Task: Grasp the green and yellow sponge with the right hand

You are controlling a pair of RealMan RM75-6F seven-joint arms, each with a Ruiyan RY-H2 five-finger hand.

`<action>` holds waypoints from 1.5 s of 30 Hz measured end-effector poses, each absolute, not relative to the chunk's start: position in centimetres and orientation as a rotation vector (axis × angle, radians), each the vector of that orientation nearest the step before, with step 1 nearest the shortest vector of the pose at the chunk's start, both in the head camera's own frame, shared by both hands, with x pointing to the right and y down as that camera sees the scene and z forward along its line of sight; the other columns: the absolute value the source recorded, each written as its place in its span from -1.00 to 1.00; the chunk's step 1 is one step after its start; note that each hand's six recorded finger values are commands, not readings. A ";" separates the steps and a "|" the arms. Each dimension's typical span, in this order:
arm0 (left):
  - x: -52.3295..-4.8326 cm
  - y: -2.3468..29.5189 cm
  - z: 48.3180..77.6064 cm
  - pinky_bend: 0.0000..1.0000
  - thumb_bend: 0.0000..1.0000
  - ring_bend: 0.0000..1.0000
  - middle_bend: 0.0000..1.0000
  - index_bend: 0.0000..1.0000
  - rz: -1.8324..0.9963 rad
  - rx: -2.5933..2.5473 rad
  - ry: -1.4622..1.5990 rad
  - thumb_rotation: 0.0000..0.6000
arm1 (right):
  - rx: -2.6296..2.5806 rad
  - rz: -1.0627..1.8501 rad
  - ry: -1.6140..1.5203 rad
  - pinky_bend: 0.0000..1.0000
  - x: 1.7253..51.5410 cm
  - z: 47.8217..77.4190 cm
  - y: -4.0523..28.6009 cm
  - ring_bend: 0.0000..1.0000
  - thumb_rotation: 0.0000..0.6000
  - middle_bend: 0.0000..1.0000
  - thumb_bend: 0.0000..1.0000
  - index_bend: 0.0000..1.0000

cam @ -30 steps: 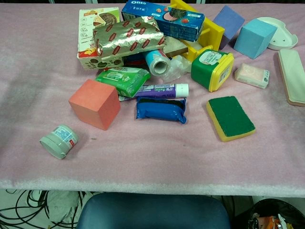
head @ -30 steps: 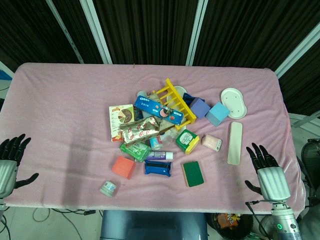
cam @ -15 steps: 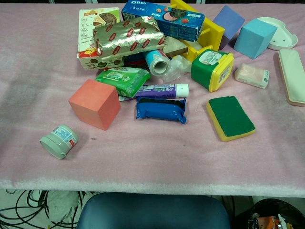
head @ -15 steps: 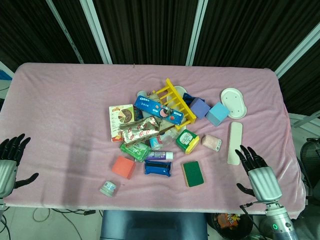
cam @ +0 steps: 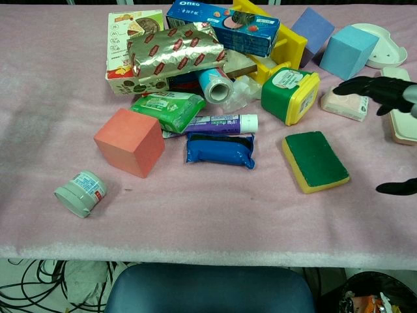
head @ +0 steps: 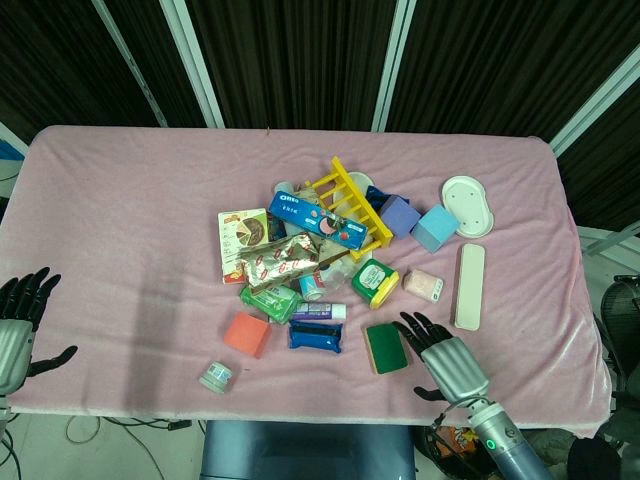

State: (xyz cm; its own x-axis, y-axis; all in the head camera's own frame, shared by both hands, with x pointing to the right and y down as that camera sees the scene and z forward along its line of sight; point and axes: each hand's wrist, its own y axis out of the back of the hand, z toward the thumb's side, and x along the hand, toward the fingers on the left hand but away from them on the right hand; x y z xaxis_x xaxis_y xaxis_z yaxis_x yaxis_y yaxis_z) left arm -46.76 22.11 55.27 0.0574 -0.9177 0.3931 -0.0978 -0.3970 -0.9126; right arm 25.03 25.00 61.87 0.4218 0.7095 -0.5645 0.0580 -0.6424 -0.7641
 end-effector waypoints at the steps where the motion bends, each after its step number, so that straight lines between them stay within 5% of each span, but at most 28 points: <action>1: -46.8 22.1 55.3 -1.00 -1.00 -1.00 -1.00 -1.00 -1.422 -1.606 1.041 1.00 | -2.011 1.238 -0.640 -0.53 24.6 62.1 25.0 -1.00 1.00 -1.00 -0.78 -1.00; 30: -47.1 21.8 55.6 -1.00 -1.00 -1.00 -1.00 -1.00 -1.442 -1.626 1.070 1.00 | -2.062 1.257 -0.560 -0.53 19.9 68.7 23.3 -0.99 1.00 -0.99 -0.77 -0.99; 34: -47.2 21.8 55.6 -1.00 -1.00 -1.00 -1.00 -1.00 -1.445 -1.624 1.071 1.00 | -2.071 1.272 -0.554 -0.41 20.0 69.3 23.7 -0.74 1.00 -0.66 -0.59 -0.52; 40: -47.2 21.8 55.6 -1.00 -1.00 -1.00 -1.00 -1.00 -1.446 -1.624 1.072 1.00 | -2.084 1.276 -0.580 0.22 20.3 69.6 24.0 0.01 1.00 0.08 -0.30 0.33; 45: -47.1 21.8 55.6 -1.00 -1.00 -1.00 -1.00 -1.00 -1.445 -1.624 1.073 1.00 | -2.091 1.218 -0.619 0.38 20.1 68.7 23.7 0.19 1.00 0.23 -0.19 0.50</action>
State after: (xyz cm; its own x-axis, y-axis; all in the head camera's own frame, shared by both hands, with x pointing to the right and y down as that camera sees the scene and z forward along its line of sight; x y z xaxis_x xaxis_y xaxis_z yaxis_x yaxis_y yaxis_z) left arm -47.13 21.79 55.58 0.0336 -0.9118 0.4092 -0.1283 -0.4100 -0.9030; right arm 20.15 23.75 68.72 0.4615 0.6664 -0.5856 0.0806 -0.6889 -0.7204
